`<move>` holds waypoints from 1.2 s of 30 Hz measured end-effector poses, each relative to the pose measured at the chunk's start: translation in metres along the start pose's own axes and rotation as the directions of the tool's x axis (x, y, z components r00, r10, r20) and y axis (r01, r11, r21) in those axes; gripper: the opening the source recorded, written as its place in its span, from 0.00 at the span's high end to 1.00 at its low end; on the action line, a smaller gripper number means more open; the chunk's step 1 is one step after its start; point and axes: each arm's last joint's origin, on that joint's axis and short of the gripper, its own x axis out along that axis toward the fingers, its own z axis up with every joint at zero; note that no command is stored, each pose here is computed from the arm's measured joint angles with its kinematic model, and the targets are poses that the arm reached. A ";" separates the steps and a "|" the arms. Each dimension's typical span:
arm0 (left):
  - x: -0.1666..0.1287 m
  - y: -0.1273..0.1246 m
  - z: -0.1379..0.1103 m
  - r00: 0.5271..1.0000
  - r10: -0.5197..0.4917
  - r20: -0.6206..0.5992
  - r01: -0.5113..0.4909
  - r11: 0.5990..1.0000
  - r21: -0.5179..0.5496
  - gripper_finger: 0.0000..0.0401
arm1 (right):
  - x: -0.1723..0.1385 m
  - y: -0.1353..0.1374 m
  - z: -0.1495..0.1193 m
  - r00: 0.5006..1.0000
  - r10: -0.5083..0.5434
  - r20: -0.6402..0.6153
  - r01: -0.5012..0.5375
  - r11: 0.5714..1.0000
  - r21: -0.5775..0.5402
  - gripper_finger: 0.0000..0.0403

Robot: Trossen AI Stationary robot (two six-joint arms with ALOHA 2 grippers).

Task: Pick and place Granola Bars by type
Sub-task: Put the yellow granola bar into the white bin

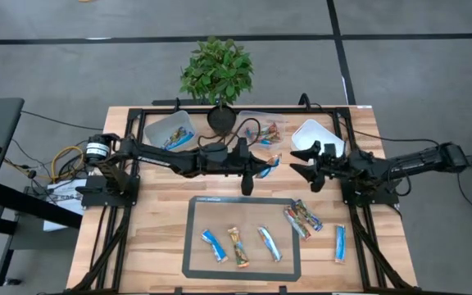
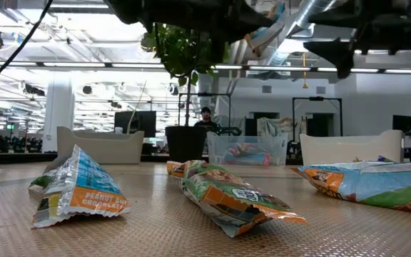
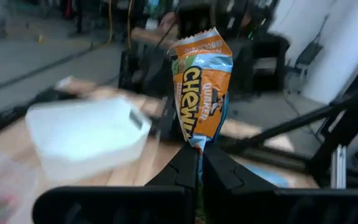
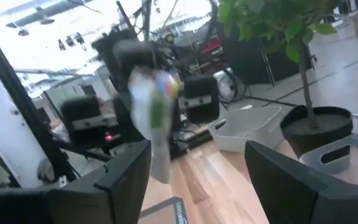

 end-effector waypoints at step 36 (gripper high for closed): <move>0.002 -0.002 0.002 1.000 -0.019 -0.009 0.020 0.990 0.137 0.90 | 0.070 0.031 0.020 0.994 0.016 -0.104 -0.030 0.989 -0.143 0.87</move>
